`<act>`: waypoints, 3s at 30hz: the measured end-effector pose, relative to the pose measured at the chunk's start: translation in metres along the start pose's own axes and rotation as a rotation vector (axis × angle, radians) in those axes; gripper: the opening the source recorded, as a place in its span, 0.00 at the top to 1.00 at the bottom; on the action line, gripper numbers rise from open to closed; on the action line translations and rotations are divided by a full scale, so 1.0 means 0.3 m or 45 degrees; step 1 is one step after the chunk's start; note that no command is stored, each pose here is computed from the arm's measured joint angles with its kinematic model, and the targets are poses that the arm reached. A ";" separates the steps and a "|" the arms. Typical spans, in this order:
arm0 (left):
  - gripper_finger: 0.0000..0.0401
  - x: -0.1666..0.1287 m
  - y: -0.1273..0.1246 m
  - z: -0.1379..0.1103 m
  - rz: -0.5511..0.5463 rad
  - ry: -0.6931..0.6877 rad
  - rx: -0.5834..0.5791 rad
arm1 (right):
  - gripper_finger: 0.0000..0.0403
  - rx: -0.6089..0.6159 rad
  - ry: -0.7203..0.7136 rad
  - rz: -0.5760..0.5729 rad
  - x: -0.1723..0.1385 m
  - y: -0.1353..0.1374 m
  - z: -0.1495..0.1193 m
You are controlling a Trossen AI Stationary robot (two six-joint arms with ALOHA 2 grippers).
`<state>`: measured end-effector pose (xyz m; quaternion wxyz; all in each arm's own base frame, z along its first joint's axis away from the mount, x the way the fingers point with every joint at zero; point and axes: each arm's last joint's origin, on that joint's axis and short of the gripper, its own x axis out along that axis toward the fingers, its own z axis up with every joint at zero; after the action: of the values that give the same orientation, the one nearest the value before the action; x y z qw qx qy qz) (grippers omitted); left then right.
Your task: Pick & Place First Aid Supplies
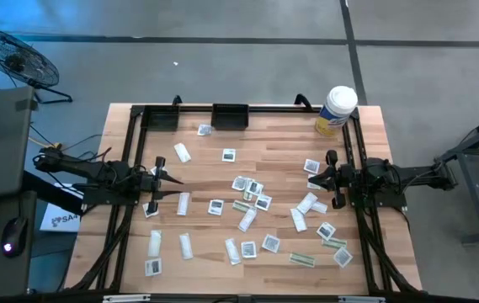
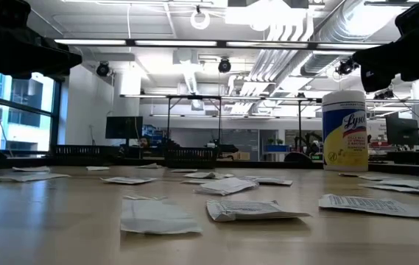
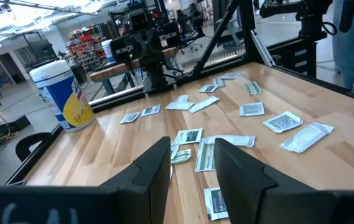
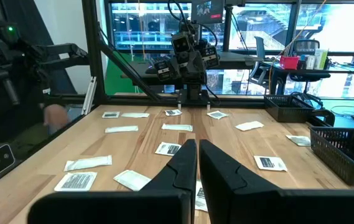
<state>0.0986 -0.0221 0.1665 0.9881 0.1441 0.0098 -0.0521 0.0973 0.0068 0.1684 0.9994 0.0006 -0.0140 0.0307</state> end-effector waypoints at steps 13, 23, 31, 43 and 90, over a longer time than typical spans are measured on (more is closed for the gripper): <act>0.70 0.000 0.000 0.000 0.000 0.000 0.000 | 0.97 0.000 0.000 0.000 0.000 0.000 0.000; 0.70 0.000 0.000 0.000 0.000 0.000 0.000 | 0.97 0.000 0.000 0.000 0.000 0.000 0.000; 0.70 0.000 0.000 0.000 0.000 0.001 0.000 | 0.97 -0.051 -0.004 -0.059 0.000 -0.005 0.001; 0.70 0.000 0.000 0.000 0.000 0.000 0.000 | 0.97 -0.076 -0.230 -0.120 -0.006 -0.009 0.059; 0.70 0.000 0.000 0.000 0.000 0.000 0.000 | 0.96 0.553 1.252 -0.523 0.477 0.379 0.107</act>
<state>0.0986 -0.0221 0.1664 0.9881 0.1441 0.0098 -0.0522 0.2324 0.1289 0.2046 0.8507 0.1944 0.4595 -0.1652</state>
